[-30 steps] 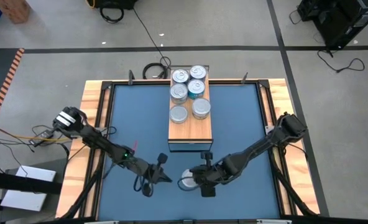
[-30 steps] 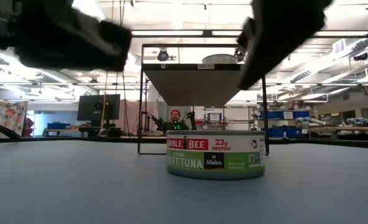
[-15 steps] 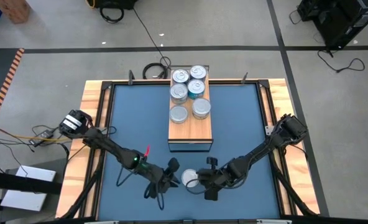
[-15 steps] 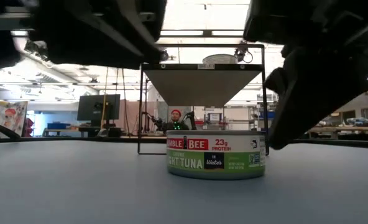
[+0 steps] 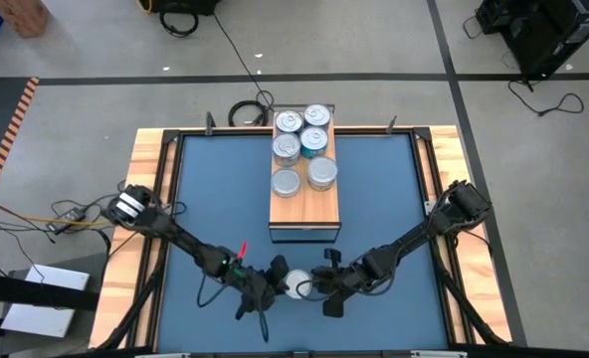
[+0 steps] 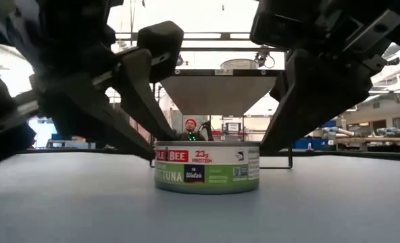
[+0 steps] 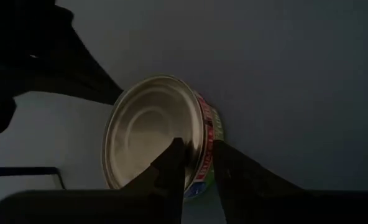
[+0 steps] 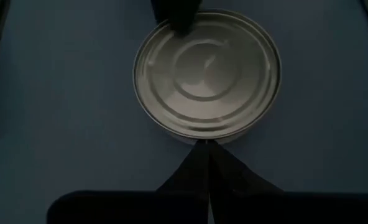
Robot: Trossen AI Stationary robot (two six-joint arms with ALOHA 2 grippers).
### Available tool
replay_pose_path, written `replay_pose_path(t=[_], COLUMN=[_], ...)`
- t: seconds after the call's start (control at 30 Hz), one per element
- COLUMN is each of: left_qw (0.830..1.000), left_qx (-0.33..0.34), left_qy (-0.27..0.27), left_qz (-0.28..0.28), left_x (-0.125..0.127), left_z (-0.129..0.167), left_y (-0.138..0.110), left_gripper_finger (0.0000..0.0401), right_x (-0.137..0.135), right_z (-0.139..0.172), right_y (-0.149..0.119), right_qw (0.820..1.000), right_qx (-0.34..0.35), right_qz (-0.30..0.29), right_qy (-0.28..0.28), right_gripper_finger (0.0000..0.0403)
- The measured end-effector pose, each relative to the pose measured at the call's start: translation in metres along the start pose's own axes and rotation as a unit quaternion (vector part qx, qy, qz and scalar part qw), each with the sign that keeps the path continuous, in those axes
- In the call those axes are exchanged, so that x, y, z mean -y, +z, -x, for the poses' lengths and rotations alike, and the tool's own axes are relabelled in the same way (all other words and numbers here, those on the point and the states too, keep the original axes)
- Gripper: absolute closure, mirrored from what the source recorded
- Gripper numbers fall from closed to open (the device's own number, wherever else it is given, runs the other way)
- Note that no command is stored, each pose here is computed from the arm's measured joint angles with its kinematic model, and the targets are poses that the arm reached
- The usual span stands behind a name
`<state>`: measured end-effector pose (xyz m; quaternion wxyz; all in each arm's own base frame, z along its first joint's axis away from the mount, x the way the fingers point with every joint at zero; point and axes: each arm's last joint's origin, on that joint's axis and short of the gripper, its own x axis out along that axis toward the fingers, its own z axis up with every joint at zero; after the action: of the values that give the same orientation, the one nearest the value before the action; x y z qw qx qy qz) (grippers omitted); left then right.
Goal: Stack canned seafood by type on shelf
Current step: Stack the green tuna can on top of the other green tuna can on the shelf
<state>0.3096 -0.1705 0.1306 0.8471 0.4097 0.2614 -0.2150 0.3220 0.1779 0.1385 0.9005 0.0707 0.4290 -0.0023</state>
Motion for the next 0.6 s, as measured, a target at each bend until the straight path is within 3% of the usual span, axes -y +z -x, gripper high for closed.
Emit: replay_pose_path(t=[0.23, 0.47, 0.6], left_qw=[0.999, 0.999, 0.998], left_qx=[-0.027, -0.023, -0.036], left_qy=[0.031, 0.035, 0.040], left_qz=[0.001, 0.005, 0.013], left_x=[0.0036, 0.0025, -0.0036], left_z=[-0.0033, -0.0032, -0.0044], left_y=[-0.0018, 0.0001, 0.0049], left_gripper_finger=[0.0319, 0.0387, 0.0396], right_x=[0.0010, -0.0013, -0.0075], right_z=[-0.0004, 0.0002, 0.0028], right_y=[0.0012, 0.0000, -0.0010], right_qw=[1.000, 1.000, 0.999], right_qx=[0.002, 0.004, -0.006], right_qz=[0.023, 0.026, 0.030], right_qy=[0.002, 0.003, 0.029], right_gripper_finger=[0.0398, 0.0395, 0.0384])
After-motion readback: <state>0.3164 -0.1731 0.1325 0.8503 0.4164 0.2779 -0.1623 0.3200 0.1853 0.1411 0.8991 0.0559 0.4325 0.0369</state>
